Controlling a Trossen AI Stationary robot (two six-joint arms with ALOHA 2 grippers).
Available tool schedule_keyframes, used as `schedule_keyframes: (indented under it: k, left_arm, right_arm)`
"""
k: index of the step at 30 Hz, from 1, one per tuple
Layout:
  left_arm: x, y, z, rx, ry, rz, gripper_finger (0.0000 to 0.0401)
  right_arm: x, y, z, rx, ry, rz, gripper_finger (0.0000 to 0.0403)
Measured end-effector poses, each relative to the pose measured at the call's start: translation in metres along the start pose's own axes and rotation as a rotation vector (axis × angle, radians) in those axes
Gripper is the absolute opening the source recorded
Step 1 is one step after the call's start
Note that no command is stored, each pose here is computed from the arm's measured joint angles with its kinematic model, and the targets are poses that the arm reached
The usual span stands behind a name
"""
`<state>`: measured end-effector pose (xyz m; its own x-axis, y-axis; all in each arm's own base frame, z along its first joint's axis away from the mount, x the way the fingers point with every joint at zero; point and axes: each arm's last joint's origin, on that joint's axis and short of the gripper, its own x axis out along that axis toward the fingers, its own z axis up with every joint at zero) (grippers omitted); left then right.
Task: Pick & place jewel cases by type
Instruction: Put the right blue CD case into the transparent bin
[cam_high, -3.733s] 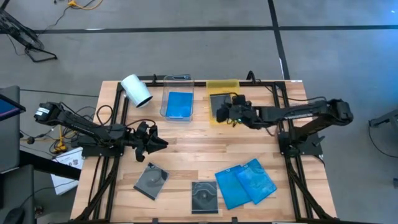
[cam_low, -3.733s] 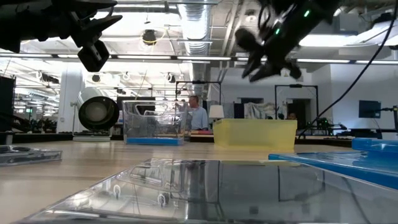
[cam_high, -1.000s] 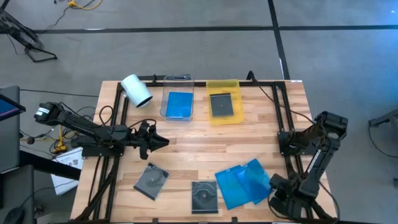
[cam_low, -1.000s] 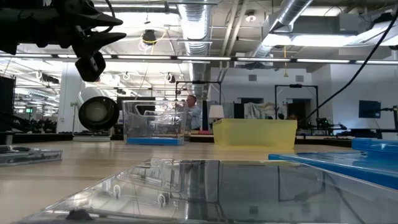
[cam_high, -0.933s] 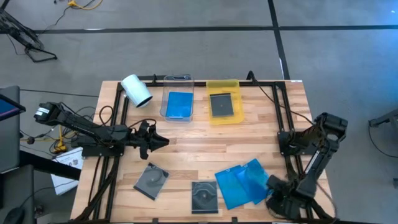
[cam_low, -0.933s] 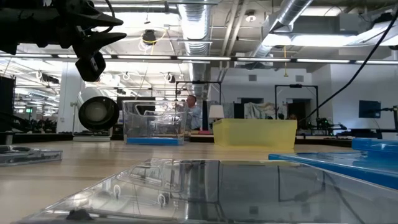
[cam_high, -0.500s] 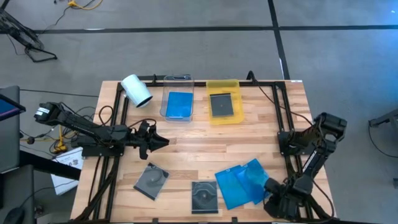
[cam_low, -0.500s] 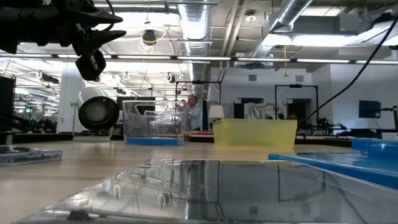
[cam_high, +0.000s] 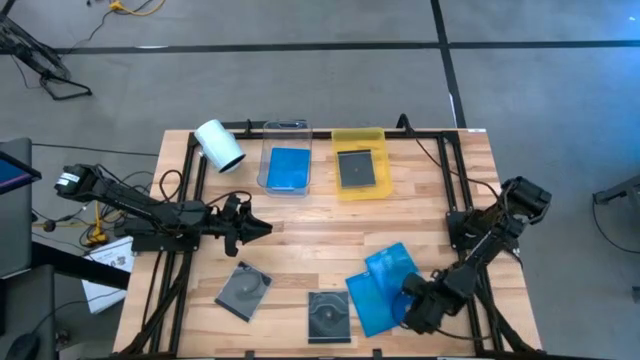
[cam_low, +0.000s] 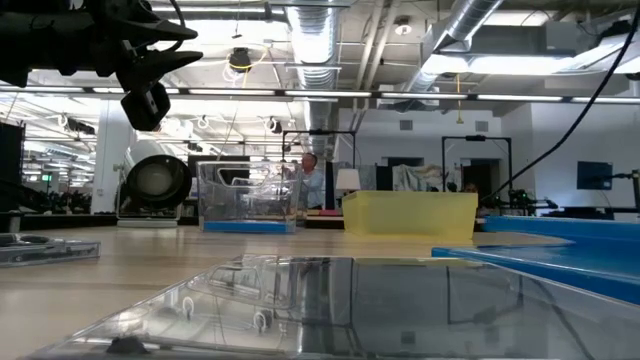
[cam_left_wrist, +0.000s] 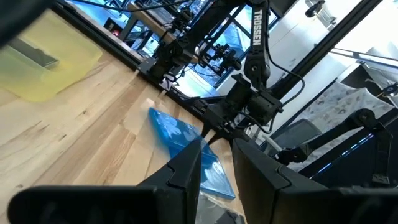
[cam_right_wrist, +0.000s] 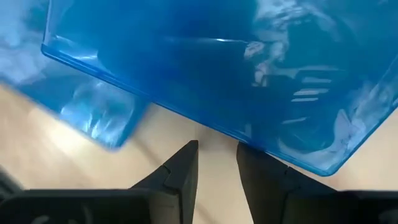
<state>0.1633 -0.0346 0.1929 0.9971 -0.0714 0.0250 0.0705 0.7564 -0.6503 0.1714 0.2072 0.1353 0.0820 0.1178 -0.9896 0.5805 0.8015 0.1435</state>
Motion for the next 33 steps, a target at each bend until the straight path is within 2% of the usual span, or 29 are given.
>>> schedule_keyframes:
  k: [6,9,13,18,20,22,29,33]
  left_arm:
    - [0.000,0.000,0.000,0.006,0.003,0.003,0.0085]
    - [0.000,0.000,-0.001,0.006,0.006,0.005,0.0085]
    - [0.000,0.001,-0.001,0.007,0.009,0.007,0.0085]
    - [0.000,0.001,-0.002,0.008,0.020,0.012,0.0085]
    - [0.000,0.002,-0.002,0.008,0.021,0.012,0.0085]
    - [0.000,0.002,-0.002,0.005,0.024,0.014,0.0085]
    - [-0.001,0.007,-0.008,-0.060,0.086,0.074,0.0085]
    - [-0.001,0.010,-0.011,-0.074,0.113,0.102,0.0085]
  right_arm:
    - [0.000,-0.004,0.029,-0.037,-0.035,-0.007,0.0108]
    - [-0.001,-0.002,0.042,-0.077,-0.061,0.027,0.0108]
    - [-0.010,0.013,0.059,-0.184,-0.189,0.109,0.0108]
    - [-0.025,0.020,0.059,-0.300,-0.206,0.134,0.0108]
    - [-0.029,0.012,0.054,-0.298,-0.178,0.076,0.0108]
    - [-0.032,0.002,0.050,-0.254,-0.175,-0.009,0.0108]
    - [-0.050,-0.029,0.050,0.028,-0.260,-0.243,0.0108]
    - [-0.054,-0.044,0.059,0.258,-0.292,-0.356,0.0108]
